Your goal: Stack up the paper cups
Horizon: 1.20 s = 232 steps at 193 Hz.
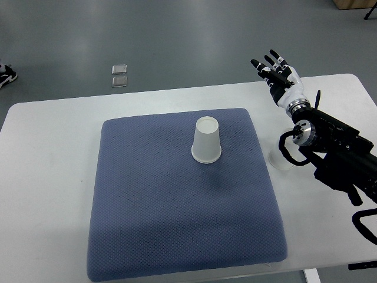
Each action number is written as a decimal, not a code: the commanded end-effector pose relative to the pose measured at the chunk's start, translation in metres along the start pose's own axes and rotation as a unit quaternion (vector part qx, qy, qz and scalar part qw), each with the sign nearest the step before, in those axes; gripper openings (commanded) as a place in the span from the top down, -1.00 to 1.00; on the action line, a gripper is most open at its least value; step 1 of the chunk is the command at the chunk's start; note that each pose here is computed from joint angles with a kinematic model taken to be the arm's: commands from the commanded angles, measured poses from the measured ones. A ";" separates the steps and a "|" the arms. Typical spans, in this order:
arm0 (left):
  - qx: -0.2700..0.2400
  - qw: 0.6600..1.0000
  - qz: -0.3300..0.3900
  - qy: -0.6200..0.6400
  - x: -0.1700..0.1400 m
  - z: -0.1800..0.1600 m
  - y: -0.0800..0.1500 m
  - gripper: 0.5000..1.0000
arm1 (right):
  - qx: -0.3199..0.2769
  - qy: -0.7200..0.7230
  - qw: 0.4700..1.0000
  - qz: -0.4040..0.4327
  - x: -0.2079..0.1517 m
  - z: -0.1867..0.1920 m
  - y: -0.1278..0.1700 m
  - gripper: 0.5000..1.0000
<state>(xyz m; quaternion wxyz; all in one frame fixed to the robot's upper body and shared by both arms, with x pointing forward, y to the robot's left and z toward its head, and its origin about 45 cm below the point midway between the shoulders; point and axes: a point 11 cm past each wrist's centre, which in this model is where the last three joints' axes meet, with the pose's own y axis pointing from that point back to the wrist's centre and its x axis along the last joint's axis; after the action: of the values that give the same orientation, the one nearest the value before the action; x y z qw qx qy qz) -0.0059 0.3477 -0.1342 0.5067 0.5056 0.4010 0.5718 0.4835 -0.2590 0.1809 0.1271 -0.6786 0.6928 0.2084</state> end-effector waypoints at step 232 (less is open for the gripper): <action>0.000 1.000 0.000 0.000 0.000 0.000 0.000 -1.00 | -0.006 0.417 0.893 -0.169 0.043 -0.149 0.023 -0.64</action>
<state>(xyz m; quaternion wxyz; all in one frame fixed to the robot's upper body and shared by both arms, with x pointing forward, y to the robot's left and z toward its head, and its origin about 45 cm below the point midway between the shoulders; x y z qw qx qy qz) -0.0059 0.3477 -0.1342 0.5067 0.5055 0.4010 0.5717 0.4794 -0.3640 0.2871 -0.0889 -0.7917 0.6003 -0.0707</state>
